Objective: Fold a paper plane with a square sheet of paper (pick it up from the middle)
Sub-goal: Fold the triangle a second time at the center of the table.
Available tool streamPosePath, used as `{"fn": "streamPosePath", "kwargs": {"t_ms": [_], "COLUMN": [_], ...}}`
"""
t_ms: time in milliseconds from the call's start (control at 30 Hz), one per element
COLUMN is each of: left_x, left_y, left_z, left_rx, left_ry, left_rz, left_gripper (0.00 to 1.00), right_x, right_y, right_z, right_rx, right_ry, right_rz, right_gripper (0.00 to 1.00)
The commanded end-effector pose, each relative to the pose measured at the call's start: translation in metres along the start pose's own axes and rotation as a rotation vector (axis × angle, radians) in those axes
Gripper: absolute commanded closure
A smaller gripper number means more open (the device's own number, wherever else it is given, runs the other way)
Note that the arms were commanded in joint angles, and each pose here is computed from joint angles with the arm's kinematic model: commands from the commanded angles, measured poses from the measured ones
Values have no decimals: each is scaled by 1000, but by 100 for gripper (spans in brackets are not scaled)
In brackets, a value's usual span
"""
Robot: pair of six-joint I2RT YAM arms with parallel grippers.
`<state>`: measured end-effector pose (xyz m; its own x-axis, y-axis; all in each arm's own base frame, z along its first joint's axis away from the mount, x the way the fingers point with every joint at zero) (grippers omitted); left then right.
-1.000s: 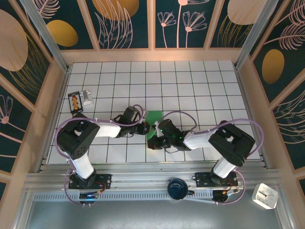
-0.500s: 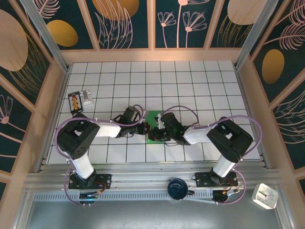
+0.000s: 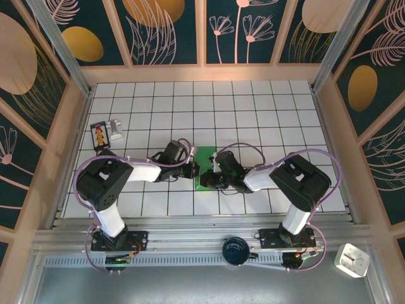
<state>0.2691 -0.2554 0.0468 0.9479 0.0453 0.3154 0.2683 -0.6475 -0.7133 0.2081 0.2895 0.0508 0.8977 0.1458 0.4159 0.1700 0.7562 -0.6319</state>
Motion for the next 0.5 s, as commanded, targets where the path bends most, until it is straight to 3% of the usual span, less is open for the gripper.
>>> {"fn": "streamPosePath", "kwargs": {"t_ms": [0, 467], "left_x": [-32, -38], "left_y": [11, 12], "left_z": [48, 55], "left_rx": [212, 236], "left_ry": [-58, -50], "left_rz": [111, 126], "left_gripper": [100, 100], "right_x": [-23, 21], "right_y": [-1, -16], "right_z": [-22, 13], "right_rx": [-89, 56], "right_ry": [60, -8], "right_rz": [66, -61], "right_gripper": [100, 98]}}
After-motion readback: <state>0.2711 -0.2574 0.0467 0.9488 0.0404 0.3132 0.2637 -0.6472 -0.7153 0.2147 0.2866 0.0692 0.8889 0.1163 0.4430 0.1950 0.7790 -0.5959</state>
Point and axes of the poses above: each hand's point on the last joint's axis, 136 mm out from that joint toward the fingers, its own y axis out along the fingers, its own z axis along the line the jaws close on, x = y × z, the point moved 5 cm from there along -y, back along the fingers, and after that the axes turned 13 degrees about -y, right-handed, at the moved point
